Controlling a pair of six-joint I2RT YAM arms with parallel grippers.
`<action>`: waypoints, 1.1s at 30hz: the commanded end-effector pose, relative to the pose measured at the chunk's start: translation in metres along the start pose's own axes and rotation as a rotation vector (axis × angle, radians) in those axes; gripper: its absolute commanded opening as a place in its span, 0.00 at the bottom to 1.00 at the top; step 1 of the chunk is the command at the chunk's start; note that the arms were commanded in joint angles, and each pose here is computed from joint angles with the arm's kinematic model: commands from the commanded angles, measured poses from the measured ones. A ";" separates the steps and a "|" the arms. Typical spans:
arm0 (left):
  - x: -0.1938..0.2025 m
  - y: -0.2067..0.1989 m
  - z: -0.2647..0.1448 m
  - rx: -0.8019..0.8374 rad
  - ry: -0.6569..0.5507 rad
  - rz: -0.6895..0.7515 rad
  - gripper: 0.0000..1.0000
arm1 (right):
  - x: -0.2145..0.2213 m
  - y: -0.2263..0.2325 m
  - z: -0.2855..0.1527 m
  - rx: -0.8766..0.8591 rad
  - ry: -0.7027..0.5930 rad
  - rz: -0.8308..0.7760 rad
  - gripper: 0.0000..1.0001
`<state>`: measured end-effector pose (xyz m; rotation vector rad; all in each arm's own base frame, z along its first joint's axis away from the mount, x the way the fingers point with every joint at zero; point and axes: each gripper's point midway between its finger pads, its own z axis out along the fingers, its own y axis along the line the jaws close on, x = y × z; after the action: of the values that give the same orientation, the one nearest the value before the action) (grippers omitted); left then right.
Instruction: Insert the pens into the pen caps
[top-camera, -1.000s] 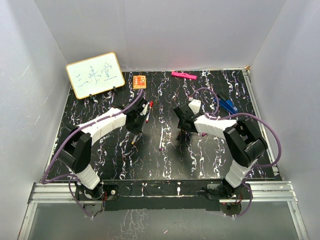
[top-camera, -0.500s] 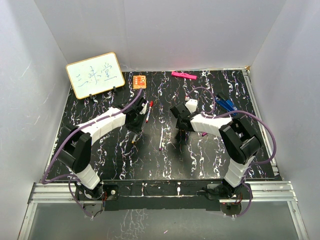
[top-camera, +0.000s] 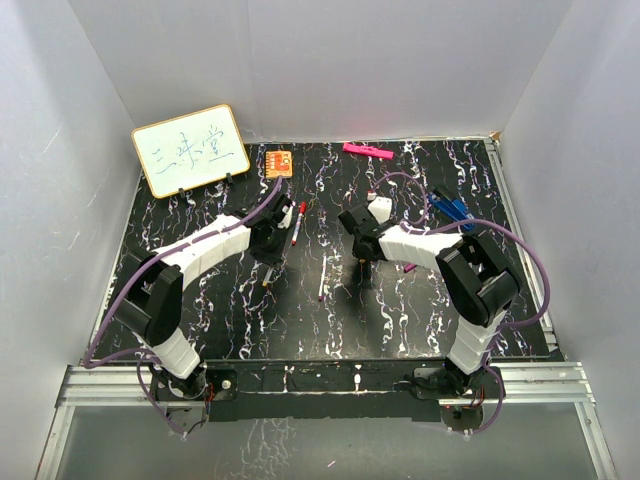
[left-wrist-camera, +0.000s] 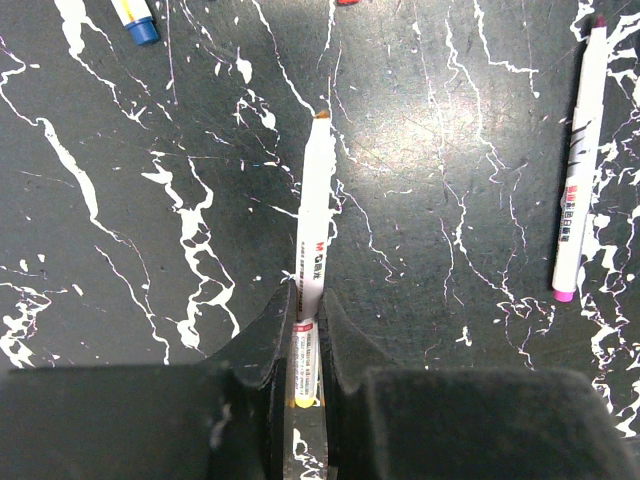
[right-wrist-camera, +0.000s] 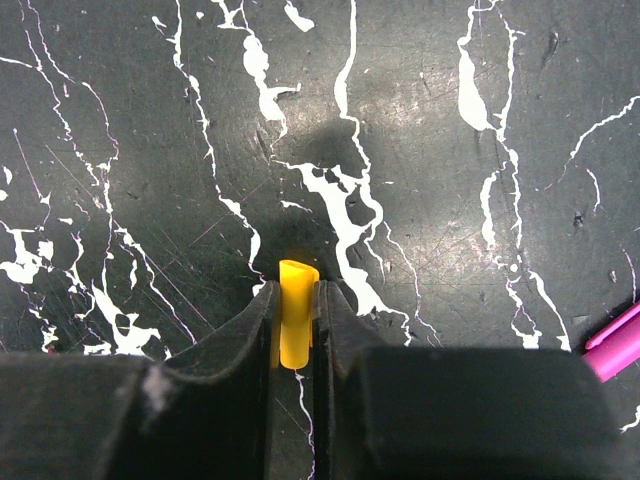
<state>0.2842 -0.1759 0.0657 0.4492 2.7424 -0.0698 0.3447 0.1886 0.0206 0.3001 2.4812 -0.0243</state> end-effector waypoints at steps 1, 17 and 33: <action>-0.009 0.005 -0.017 -0.003 -0.049 -0.009 0.00 | 0.056 -0.022 0.001 0.049 0.192 -0.109 0.01; -0.035 -0.022 -0.024 0.142 -0.179 -0.054 0.00 | -0.075 0.044 -0.028 -0.124 -0.174 -0.005 0.00; -0.075 -0.087 -0.052 0.559 -0.506 -0.132 0.00 | -0.158 0.040 -0.133 -0.589 -0.659 0.164 0.00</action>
<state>0.2977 -0.2402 0.0894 0.3124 2.4446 -0.6079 0.3908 0.1954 0.1616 0.2382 1.9531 0.3940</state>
